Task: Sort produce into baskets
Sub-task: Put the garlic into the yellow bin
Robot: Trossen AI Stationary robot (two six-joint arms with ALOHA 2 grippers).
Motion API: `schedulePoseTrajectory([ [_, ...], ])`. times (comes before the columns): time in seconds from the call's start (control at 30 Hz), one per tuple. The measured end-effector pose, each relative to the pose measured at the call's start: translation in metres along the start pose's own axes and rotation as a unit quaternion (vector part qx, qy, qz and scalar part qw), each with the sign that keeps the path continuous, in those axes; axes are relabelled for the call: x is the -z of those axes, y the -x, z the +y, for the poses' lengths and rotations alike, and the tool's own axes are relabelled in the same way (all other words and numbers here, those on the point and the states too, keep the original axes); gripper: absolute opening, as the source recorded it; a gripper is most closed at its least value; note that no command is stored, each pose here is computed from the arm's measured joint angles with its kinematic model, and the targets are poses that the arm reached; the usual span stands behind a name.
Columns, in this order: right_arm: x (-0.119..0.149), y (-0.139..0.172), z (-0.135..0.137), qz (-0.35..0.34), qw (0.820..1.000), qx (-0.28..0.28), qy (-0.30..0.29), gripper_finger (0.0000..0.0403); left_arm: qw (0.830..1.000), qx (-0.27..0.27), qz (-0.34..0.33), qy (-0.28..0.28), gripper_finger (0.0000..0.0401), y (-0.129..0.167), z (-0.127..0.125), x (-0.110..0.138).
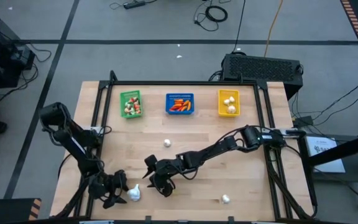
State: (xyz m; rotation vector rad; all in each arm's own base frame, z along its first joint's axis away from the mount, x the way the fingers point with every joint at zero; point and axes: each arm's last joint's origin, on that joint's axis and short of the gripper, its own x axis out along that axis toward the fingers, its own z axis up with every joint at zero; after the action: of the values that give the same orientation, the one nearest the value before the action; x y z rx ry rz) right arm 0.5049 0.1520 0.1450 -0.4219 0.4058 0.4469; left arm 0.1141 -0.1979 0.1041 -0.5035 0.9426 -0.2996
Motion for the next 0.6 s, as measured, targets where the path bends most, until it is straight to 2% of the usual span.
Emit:
schedulePoseTrajectory([
  [0.2,0.000,0.000,0.001,0.002,1.000,-0.003,-0.002,0.0199,0.999,0.008,-0.005,-0.048,0.0294,-0.001,-0.001,0.000],
  [0.43,0.000,0.000,0.001,0.002,1.000,-0.002,-0.009,0.0199,0.997,0.054,0.039,-0.032,0.0294,0.010,-0.004,-0.009],
  [0.6,0.000,0.000,0.001,0.003,1.000,-0.003,-0.015,0.0199,0.995,0.080,0.043,-0.030,0.0294,0.016,-0.009,-0.011],
])
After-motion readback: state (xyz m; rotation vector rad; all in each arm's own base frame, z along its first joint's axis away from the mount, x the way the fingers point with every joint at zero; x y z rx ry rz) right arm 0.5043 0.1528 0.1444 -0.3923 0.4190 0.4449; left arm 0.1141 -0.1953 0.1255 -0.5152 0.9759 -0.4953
